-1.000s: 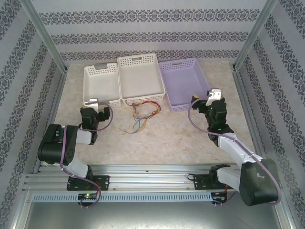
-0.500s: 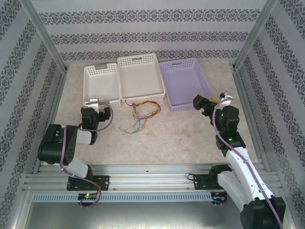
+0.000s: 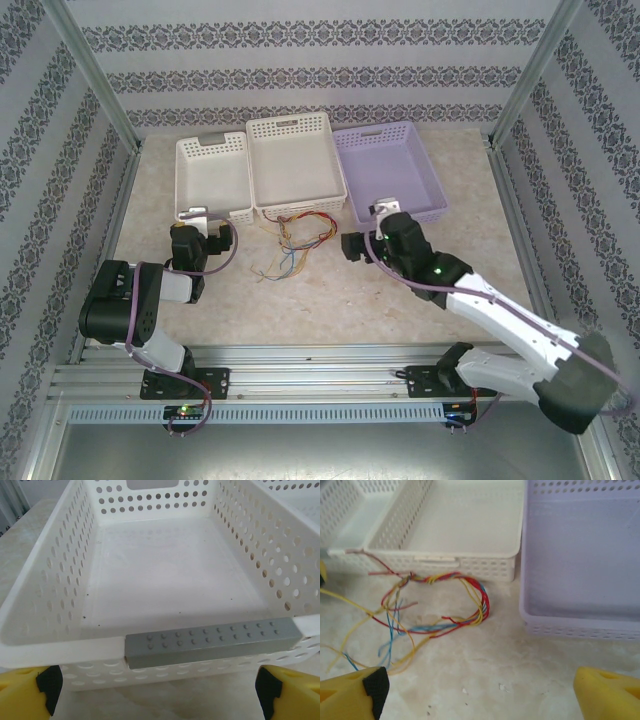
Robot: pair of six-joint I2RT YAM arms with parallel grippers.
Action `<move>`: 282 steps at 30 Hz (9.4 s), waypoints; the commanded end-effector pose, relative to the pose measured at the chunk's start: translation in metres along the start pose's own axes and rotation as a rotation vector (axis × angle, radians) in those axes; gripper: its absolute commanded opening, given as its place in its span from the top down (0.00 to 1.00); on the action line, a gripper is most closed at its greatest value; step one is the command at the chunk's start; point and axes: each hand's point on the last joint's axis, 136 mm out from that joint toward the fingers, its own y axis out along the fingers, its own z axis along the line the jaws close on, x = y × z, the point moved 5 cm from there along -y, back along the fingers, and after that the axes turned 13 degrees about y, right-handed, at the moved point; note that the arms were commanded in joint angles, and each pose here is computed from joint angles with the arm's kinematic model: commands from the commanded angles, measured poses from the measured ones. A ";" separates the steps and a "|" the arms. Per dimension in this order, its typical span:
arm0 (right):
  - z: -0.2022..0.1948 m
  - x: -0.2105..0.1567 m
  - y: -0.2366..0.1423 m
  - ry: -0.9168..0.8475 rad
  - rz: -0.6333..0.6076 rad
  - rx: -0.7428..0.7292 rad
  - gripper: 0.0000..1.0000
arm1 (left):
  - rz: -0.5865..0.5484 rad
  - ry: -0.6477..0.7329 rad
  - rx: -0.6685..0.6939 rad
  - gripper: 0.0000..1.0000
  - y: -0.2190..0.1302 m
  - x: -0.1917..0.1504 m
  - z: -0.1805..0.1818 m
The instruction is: Untangle the cables
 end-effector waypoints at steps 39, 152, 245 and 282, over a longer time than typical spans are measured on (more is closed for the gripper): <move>0.017 -0.002 0.194 -0.210 0.479 -0.137 0.43 | -0.018 0.019 -0.014 0.00 0.002 0.006 0.001; 0.046 0.027 -0.018 -0.151 0.019 0.228 1.00 | 0.048 -0.647 -0.550 0.00 -0.150 0.144 -0.019; 0.072 -0.011 -0.039 -0.401 0.081 0.342 1.00 | 0.178 0.533 -1.040 0.65 -0.181 0.169 -0.205; 0.078 -0.006 -0.025 -0.232 0.028 0.340 0.49 | -0.057 0.298 -0.861 1.00 -0.186 0.194 -0.181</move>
